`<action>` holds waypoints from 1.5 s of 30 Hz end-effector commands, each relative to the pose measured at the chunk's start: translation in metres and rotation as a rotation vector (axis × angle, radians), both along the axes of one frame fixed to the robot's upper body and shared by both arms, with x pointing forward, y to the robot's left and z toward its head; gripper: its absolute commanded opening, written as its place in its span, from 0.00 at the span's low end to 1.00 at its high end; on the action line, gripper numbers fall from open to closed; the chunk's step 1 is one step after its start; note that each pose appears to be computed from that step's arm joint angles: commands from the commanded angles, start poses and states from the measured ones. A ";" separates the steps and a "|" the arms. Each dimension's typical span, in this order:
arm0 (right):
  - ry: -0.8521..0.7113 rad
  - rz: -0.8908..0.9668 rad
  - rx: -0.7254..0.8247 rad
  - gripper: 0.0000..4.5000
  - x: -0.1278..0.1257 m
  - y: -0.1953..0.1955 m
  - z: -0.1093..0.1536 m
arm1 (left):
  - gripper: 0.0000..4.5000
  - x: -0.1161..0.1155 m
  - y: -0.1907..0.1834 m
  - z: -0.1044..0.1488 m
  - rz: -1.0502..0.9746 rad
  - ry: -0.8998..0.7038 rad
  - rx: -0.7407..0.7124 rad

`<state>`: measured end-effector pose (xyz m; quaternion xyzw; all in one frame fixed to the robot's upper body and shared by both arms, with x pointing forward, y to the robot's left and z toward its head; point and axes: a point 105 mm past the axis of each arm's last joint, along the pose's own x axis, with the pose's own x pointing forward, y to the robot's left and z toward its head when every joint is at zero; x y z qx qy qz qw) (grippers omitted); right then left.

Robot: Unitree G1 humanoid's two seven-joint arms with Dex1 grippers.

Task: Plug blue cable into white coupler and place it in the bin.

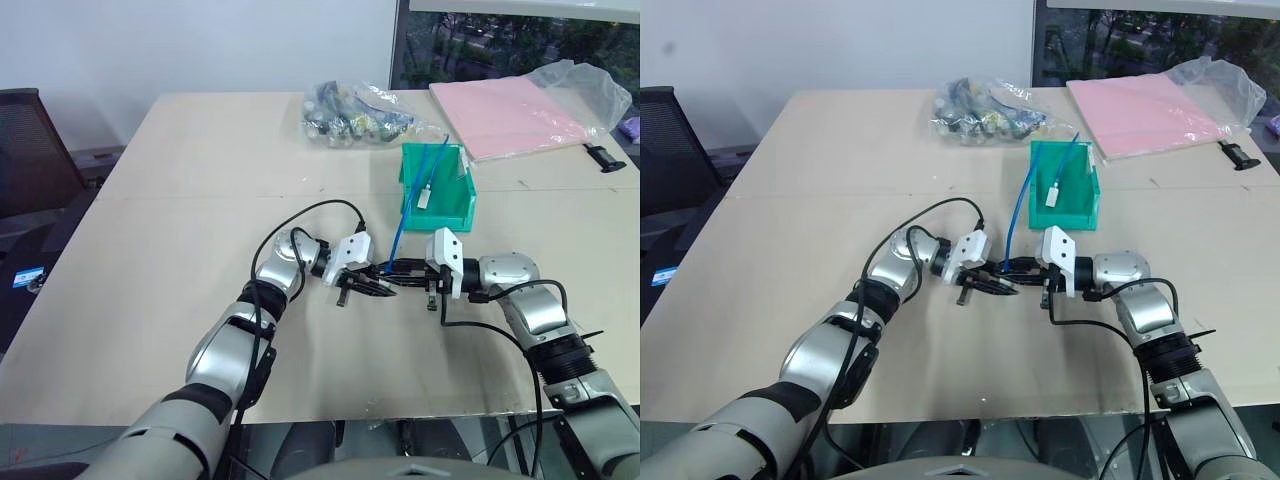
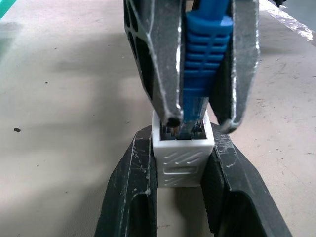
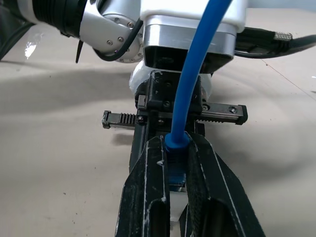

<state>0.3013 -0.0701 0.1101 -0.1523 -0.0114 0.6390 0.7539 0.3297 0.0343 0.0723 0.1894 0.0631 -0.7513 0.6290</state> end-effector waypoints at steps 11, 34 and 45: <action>0.262 -0.097 -0.295 0.00 -0.016 -0.022 -0.090 | 0.13 -0.007 0.004 -0.021 0.011 0.065 0.054; 0.258 -0.315 0.236 0.00 0.041 -0.032 0.117 | 0.99 0.003 0.029 0.082 0.411 -0.035 -0.253; 0.295 -0.676 0.063 0.37 0.137 -0.066 0.109 | 1.00 -0.008 0.013 0.142 0.740 0.003 -0.340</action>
